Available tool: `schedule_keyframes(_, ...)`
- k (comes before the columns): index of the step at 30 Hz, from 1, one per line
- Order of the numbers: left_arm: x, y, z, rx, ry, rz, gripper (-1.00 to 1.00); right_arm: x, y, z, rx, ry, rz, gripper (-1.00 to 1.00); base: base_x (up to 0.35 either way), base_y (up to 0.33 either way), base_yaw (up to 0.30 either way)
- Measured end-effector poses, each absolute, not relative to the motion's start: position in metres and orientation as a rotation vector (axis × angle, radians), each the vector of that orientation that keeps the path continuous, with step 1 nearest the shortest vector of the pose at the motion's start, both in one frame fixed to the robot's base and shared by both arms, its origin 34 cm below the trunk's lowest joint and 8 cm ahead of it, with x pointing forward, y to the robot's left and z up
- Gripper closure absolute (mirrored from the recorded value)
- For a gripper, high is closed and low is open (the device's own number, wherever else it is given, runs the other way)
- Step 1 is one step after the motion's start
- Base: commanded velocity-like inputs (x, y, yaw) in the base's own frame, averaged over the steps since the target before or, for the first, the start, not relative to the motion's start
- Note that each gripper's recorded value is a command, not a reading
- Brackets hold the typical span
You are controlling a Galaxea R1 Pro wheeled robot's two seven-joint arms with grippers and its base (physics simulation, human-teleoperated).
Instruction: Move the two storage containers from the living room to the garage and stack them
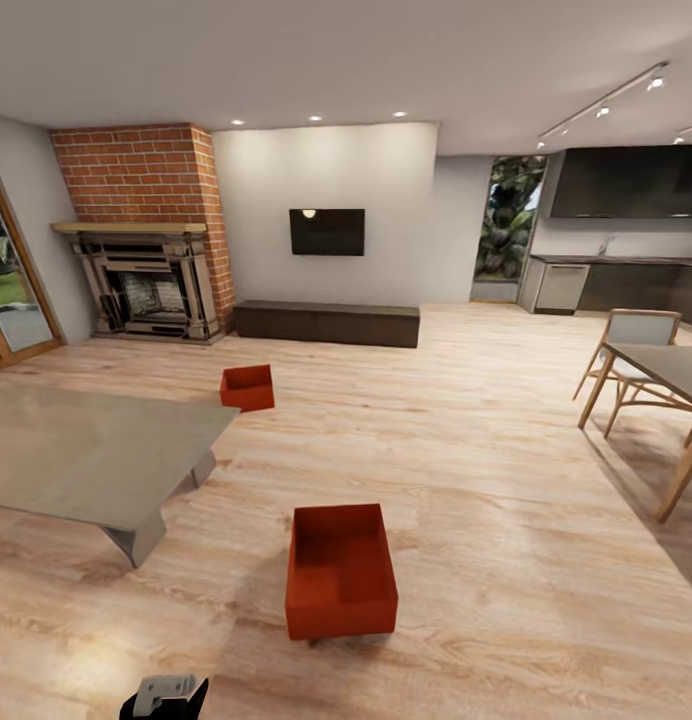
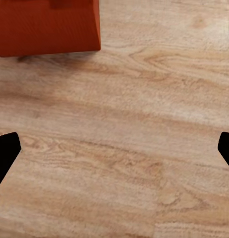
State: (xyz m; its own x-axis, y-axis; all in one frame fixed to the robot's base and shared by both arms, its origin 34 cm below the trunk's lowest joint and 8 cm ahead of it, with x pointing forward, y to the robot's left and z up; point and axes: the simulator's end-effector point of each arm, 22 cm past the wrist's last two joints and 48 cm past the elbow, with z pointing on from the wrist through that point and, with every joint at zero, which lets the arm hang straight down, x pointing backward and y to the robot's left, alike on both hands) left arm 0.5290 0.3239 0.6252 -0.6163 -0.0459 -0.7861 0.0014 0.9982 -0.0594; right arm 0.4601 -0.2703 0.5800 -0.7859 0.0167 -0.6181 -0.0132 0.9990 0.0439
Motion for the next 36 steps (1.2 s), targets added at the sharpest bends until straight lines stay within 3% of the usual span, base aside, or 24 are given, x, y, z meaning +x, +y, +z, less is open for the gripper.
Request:
schedule_keyframes(9, 0.5291, 0.3241, 0.6251, -0.031, 2.234, -0.067, -1.0, 0.4602, -0.2703, 0.5798, 0.002, 2.475, 0.06, -1.0, 0.205, 0.111, 0.0)
schedule_keyframes(36, 0.5292, 0.3244, 0.6251, -0.032, 2.233, -0.066, -1.0, 0.4602, -0.2702, 0.5797, 0.002, 2.475, 0.06, -1.0, 0.218, 0.004, 0.0)
